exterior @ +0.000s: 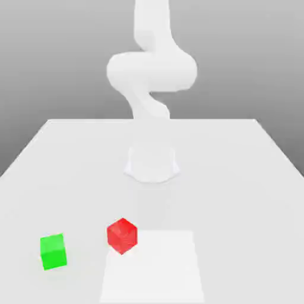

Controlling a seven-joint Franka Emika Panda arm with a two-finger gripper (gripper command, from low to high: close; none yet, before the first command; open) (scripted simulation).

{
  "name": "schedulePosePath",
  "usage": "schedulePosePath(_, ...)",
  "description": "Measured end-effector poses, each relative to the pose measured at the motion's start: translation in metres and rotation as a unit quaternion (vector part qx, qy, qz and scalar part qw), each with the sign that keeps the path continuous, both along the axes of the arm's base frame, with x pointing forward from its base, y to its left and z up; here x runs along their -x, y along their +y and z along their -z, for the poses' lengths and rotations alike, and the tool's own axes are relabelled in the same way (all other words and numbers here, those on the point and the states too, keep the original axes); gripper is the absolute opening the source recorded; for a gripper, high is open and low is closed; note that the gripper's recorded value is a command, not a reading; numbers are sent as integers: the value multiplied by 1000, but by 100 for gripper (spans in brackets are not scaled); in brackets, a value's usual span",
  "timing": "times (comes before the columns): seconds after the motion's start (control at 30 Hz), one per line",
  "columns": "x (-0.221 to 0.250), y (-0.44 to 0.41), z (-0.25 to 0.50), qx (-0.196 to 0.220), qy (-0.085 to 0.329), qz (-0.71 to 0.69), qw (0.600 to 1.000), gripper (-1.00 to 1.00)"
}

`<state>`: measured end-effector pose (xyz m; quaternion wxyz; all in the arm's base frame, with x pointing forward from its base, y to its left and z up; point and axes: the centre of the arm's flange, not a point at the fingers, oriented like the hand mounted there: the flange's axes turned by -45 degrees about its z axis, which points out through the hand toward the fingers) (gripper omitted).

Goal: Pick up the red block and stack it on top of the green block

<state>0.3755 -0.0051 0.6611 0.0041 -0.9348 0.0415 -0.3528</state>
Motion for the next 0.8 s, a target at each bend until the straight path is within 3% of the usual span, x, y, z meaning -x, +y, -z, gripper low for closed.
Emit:
schedulePosePath(0.13,-38,-15,99,-29,73,63,995,0)
schedulePosePath(0.3,-51,-36,224,-64,161,144,974,0)
schedulePosePath(0.57,12,-62,427,-123,308,294,897,0)
schedulePosePath(0.8,27,-64,507,-131,328,316,881,0)
